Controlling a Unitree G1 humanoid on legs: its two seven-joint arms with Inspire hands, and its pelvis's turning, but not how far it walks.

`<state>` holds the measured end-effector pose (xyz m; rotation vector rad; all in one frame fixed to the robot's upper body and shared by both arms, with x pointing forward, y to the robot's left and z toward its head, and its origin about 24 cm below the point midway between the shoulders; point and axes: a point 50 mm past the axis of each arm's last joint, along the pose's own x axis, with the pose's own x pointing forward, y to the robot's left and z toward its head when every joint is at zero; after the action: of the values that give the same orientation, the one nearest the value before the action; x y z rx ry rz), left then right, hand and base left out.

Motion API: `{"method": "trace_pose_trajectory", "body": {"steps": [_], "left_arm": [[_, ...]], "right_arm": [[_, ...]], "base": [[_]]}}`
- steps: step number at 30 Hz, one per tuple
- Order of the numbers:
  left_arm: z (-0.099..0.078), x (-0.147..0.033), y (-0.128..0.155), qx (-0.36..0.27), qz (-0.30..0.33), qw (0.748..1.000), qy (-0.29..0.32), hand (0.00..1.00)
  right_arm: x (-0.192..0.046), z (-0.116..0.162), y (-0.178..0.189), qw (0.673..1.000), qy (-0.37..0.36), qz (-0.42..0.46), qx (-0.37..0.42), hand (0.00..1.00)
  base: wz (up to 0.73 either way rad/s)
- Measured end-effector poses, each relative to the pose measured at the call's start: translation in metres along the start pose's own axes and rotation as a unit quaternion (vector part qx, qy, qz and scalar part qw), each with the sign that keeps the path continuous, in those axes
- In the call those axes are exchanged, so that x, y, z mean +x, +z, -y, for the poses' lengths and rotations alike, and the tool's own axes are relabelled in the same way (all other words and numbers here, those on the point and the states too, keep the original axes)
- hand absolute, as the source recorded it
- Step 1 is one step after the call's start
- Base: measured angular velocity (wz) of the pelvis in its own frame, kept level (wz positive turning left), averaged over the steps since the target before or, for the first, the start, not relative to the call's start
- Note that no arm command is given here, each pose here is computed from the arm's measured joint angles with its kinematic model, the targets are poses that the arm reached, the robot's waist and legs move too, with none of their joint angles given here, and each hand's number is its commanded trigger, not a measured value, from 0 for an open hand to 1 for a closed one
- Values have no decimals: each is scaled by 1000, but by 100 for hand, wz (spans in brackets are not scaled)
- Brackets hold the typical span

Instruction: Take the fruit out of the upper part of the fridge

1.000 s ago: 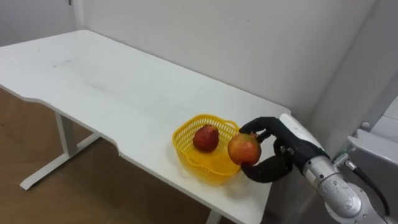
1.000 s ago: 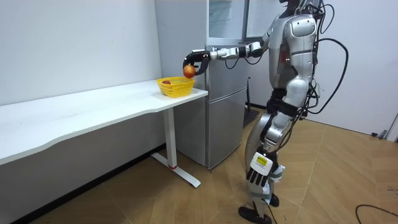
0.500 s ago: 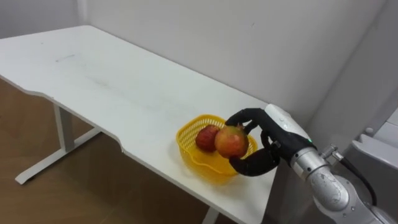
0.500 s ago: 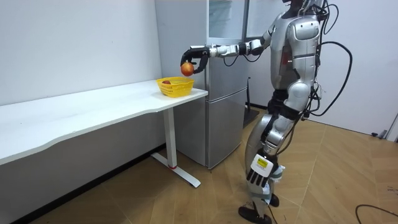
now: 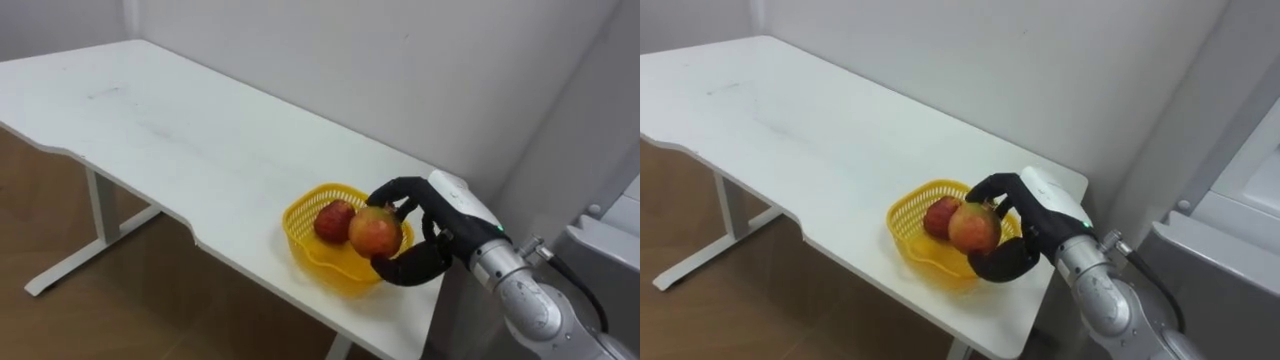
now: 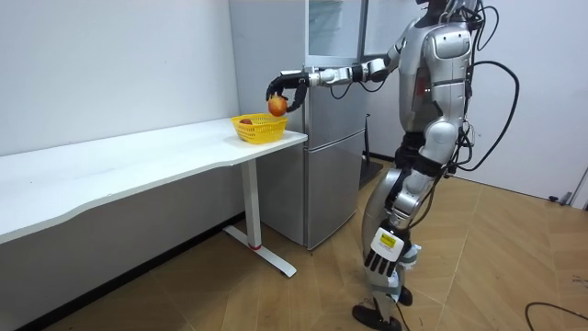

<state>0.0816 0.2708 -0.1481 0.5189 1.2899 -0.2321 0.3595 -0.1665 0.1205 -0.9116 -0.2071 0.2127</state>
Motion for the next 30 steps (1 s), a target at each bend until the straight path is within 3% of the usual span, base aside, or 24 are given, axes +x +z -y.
{"method": "trace_pose_trajectory", "body": {"steps": [30], "left_arm": [[3, 0, -3, 10, -5, 1000, -5, 0]], "right_arm": [[0, 0, -3, 1000, 0, -11, 2, 0]], "base": [[0]]}}
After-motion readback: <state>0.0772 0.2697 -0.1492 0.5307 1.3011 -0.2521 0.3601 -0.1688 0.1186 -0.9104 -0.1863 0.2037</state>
